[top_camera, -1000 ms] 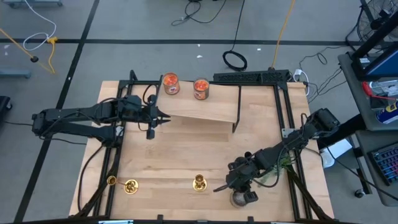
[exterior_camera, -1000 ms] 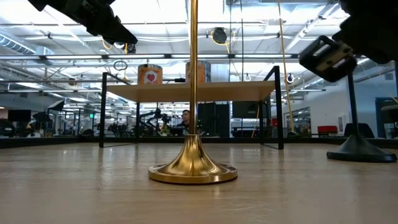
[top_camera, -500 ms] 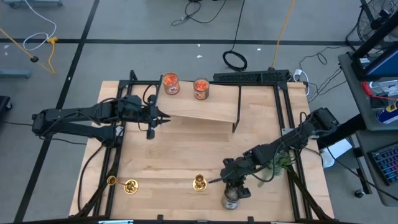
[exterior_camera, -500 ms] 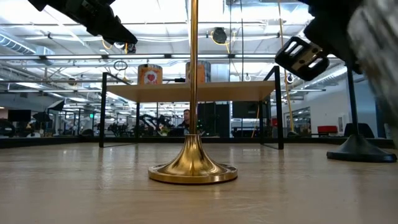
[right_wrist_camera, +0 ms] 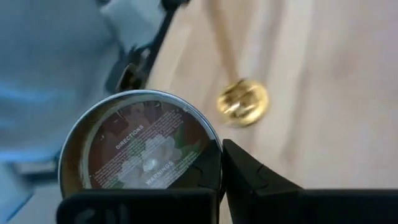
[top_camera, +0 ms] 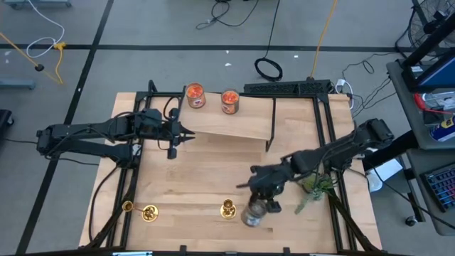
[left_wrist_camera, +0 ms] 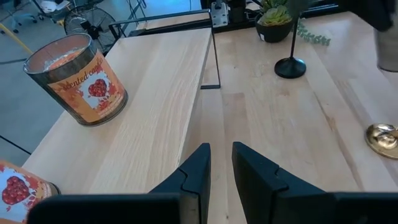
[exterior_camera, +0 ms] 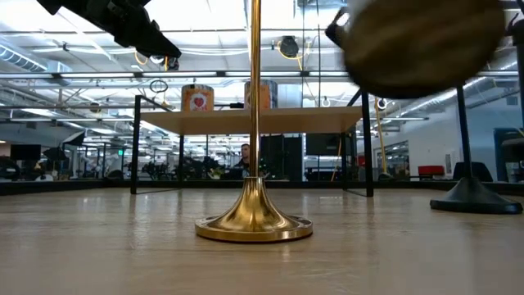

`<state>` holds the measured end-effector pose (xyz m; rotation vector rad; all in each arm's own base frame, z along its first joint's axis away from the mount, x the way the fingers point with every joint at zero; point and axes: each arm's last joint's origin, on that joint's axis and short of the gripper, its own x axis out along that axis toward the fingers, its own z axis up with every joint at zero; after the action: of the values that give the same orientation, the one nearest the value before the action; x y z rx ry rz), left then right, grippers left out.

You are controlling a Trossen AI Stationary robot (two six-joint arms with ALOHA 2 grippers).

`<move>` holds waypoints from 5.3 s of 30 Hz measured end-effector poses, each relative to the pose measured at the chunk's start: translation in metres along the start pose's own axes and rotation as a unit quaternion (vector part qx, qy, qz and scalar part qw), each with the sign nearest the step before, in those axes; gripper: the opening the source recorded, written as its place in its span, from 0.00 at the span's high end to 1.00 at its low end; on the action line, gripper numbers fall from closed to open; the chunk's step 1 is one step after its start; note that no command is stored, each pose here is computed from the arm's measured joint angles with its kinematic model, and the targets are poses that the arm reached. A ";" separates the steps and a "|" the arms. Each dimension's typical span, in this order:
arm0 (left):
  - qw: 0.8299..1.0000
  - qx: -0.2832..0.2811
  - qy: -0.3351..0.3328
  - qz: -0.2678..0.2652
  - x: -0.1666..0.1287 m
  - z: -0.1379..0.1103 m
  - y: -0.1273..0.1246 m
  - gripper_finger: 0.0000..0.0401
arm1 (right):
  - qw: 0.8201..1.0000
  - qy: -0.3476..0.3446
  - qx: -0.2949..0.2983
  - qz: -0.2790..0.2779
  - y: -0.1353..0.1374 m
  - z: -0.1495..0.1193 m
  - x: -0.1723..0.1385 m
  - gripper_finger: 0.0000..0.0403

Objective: Pick & Place candle stick holders
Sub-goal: Put the red scented candle on the shelf, then put the left gold candle holder on the shelf

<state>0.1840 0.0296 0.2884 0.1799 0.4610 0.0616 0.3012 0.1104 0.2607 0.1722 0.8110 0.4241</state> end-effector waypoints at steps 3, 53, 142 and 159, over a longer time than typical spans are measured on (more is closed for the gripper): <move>1.000 0.003 0.000 0.000 0.000 0.000 0.000 0.82 | 0.999 -0.032 -0.017 -0.017 -0.012 0.008 -0.021 1.00; 1.000 0.013 0.000 0.000 0.000 0.000 0.000 0.82 | 0.879 0.017 0.082 -0.470 -0.186 0.027 -0.198 1.00; 0.982 0.041 -0.102 -0.155 0.016 -0.002 -0.043 0.81 | 0.931 -0.293 -0.076 -0.206 -0.074 -0.099 -0.092 0.76; 0.940 0.107 -0.148 -0.286 0.083 -0.006 -0.080 0.52 | 0.937 -0.269 -0.078 -0.212 -0.078 -0.114 -0.083 0.77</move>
<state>0.2568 -0.0397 0.2326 0.2588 0.2034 -0.5841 0.1902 0.0029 0.2145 -0.0398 0.2565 0.0216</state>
